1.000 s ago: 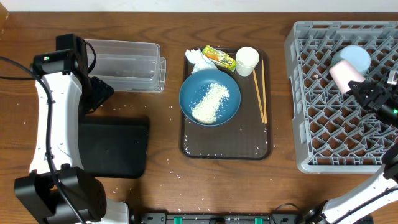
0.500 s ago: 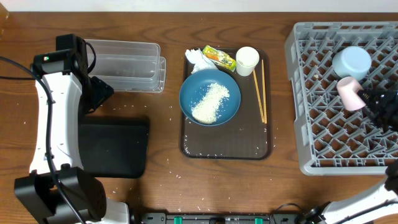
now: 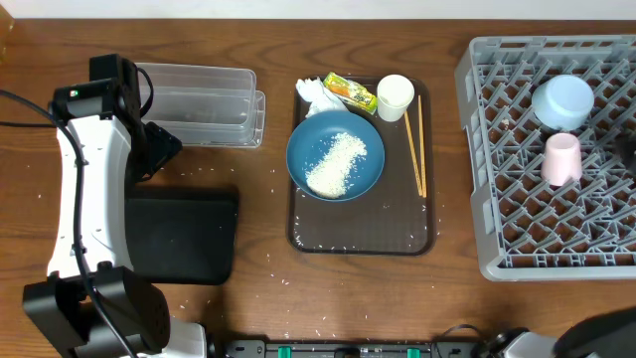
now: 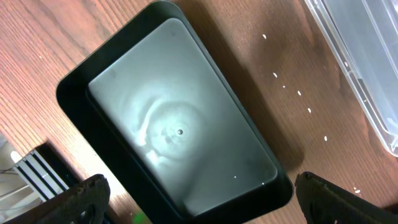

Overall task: Sort waste into correct bins and load items into the dishwasher rack
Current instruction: 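Lower the pink cup into the grey dish rack and release, then reach the right gripper to the white cup on the tray, then grasp the white cup and carry it to the dish rack, then set the white cup in the rack and open the right gripper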

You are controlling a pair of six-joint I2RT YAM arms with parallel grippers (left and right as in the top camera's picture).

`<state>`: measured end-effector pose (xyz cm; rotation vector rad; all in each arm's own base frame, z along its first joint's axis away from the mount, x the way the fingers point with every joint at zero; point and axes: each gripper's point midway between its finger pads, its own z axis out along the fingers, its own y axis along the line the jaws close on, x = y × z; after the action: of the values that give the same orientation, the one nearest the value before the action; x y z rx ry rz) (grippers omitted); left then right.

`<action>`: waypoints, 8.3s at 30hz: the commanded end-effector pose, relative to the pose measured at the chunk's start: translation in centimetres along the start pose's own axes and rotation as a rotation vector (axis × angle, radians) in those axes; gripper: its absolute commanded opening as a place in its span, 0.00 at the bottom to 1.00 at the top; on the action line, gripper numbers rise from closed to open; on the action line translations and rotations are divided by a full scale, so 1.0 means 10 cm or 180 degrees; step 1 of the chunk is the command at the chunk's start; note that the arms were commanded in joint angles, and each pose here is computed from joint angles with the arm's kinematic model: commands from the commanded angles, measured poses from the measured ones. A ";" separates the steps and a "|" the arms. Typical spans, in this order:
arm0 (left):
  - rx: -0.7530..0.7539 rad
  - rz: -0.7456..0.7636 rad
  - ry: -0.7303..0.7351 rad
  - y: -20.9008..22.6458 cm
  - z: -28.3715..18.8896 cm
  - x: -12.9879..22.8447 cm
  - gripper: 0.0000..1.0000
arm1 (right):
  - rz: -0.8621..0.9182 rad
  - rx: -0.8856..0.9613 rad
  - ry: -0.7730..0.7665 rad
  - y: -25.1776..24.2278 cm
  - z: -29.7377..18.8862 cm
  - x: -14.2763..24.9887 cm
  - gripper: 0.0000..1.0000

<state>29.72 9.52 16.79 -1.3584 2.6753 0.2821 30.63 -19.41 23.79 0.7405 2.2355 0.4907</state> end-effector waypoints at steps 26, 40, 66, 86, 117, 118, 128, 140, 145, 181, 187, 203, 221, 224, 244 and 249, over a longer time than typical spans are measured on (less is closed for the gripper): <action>-0.0003 0.0003 -0.0034 0.04 -0.04 0.00 0.98 | -0.0077 0.1046 0.0454 -0.02 1.45 0.19 0.01; -0.0003 0.0003 -0.0034 0.04 -0.04 0.00 0.98 | 0.0061 0.1608 0.0717 -0.34 1.23 0.34 0.01; -0.0003 0.0003 -0.0034 0.04 -0.04 0.00 0.98 | -0.1178 -0.0711 0.0961 2.07 1.37 0.52 0.84; -0.0003 0.0003 -0.0034 0.04 -0.04 0.00 0.98 | -0.2254 0.0383 0.1313 2.99 2.48 1.32 0.72; -0.0004 0.0003 -0.0035 0.04 -0.04 0.00 0.98 | -0.2202 0.1157 0.1170 2.88 3.08 2.06 0.45; -0.0003 0.0003 -0.0034 0.04 -0.04 0.00 0.98 | -0.2199 0.1168 0.1182 2.86 3.09 2.07 0.45; -0.0004 0.0003 -0.0035 0.04 -0.04 0.00 0.98 | -0.2184 0.1275 0.1282 2.65 3.18 2.15 0.40; -0.0004 0.0003 -0.0035 0.04 -0.04 0.00 0.98 | -0.2148 0.1205 0.1293 2.73 3.07 2.09 0.01; -0.0003 0.0003 -0.0034 0.04 -0.04 0.00 0.98 | -0.2086 0.1161 0.1188 2.81 2.87 1.86 0.01; -0.0003 0.0003 -0.0034 0.04 -0.04 0.00 0.98 | -0.0212 -0.0613 0.0842 0.68 0.97 -0.56 0.01; -0.0003 0.0003 -0.0034 0.04 -0.04 0.00 0.98 | 0.0001 -0.1249 0.0660 0.44 1.18 -0.52 0.01; -0.0003 0.0003 -0.0034 0.04 -0.04 0.00 0.98 | 0.0404 -0.1672 0.0206 -0.28 1.20 -0.43 0.01; -0.0003 0.0003 -0.0034 0.04 -0.04 0.00 0.98 | 0.0588 -0.1156 0.0294 -0.68 1.44 -0.14 0.04; -0.0003 0.0003 -0.0034 0.04 -0.04 0.00 0.98 | 0.0701 -0.0901 0.0359 -0.86 1.43 -0.07 0.06; -0.0003 0.0003 -0.0034 0.04 -0.04 0.00 0.98 | 0.0980 -0.0663 0.0162 -1.01 0.70 -0.15 0.24; -0.0003 0.0003 -0.0034 0.04 -0.04 0.00 0.98 | 0.0787 -0.0582 0.0029 -0.72 0.38 -0.24 0.32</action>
<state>29.71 9.51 16.79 -1.3585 2.6756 0.2823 32.59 -26.51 15.41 0.9913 2.0932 0.8809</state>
